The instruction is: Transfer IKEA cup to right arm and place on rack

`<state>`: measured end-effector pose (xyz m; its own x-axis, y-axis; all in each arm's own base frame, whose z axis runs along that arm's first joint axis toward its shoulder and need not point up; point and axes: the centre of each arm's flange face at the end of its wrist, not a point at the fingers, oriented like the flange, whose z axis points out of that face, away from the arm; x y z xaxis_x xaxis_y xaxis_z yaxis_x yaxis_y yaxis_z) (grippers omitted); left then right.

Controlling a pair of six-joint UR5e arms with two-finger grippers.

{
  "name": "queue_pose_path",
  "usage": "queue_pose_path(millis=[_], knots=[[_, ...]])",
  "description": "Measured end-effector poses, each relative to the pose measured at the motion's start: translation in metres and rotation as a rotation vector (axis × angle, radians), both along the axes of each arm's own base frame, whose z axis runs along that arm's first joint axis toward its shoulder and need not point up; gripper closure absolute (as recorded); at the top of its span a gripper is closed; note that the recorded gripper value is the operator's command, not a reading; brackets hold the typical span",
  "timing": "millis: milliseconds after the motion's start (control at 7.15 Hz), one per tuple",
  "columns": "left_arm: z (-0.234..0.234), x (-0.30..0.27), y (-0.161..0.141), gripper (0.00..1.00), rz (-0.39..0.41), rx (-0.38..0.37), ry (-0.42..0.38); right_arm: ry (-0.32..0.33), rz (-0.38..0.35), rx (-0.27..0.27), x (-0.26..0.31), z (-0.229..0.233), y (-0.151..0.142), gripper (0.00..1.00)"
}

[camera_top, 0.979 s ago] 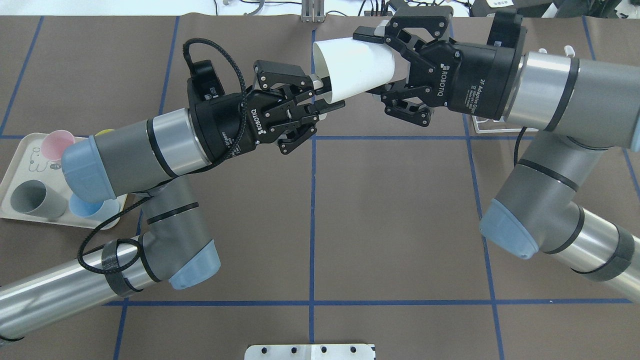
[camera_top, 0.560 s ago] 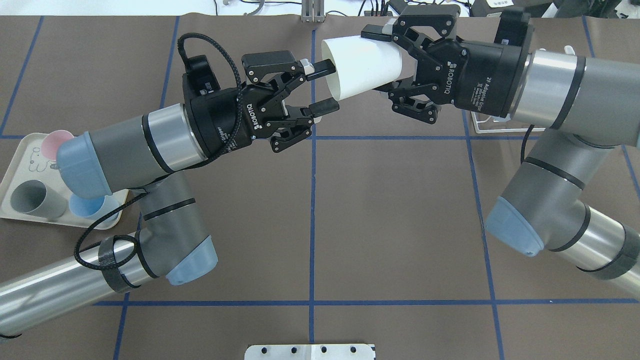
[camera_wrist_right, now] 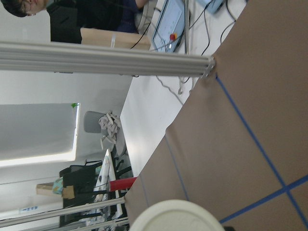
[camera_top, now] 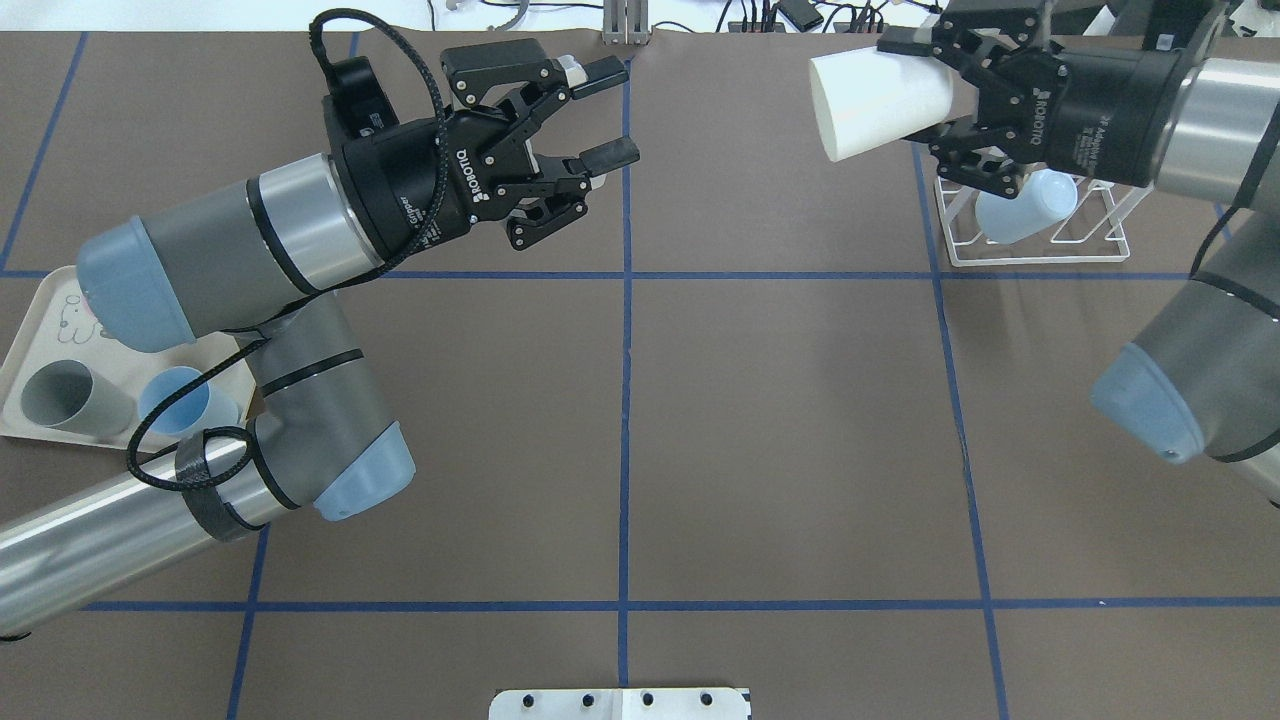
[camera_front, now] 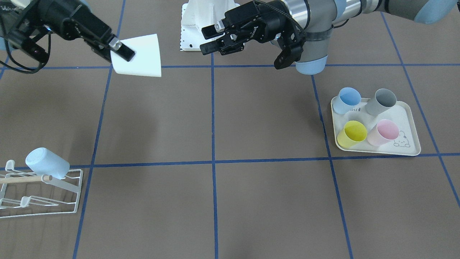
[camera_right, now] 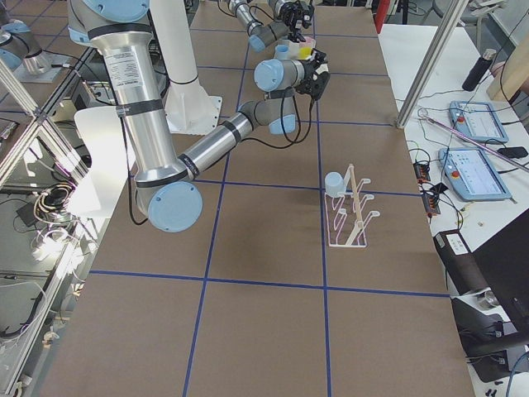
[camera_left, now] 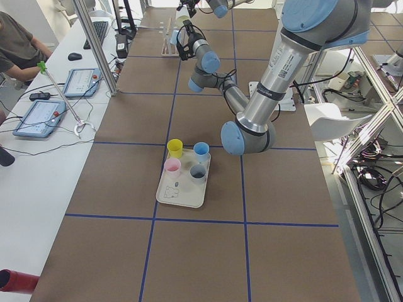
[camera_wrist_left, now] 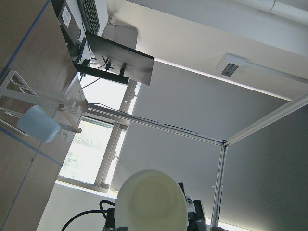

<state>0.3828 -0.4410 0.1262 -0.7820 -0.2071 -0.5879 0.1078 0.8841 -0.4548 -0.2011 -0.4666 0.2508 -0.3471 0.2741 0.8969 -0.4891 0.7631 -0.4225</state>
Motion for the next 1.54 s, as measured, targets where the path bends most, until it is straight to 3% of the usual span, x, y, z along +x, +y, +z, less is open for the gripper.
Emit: queue_pose_path(millis=[280,560,699,979,1119,1539], knots=[[0.008,0.008,-0.006,0.35,-0.001,-0.015,-0.021,0.339,0.076,0.019,0.051,0.069,-0.019,1.0],[0.013,0.012,-0.01,0.33,-0.004,-0.025,-0.034,0.677,0.044,0.064,0.074,0.131,-0.025,1.0],[0.015,0.014,-0.012,0.31,-0.009,-0.026,-0.042,0.803,0.002,0.089,0.079,0.152,-0.026,1.0],[0.016,0.016,-0.014,0.31,-0.035,-0.004,-0.061,0.963,-0.075,0.102,0.087,0.175,-0.036,1.0],[0.015,0.016,-0.014,0.31,-0.04,0.002,-0.064,1.009,-0.105,0.1,0.088,0.187,-0.044,1.0],[0.015,0.018,-0.013,0.31,-0.04,0.005,-0.066,1.044,-0.134,0.082,0.082,0.204,-0.061,1.0]])
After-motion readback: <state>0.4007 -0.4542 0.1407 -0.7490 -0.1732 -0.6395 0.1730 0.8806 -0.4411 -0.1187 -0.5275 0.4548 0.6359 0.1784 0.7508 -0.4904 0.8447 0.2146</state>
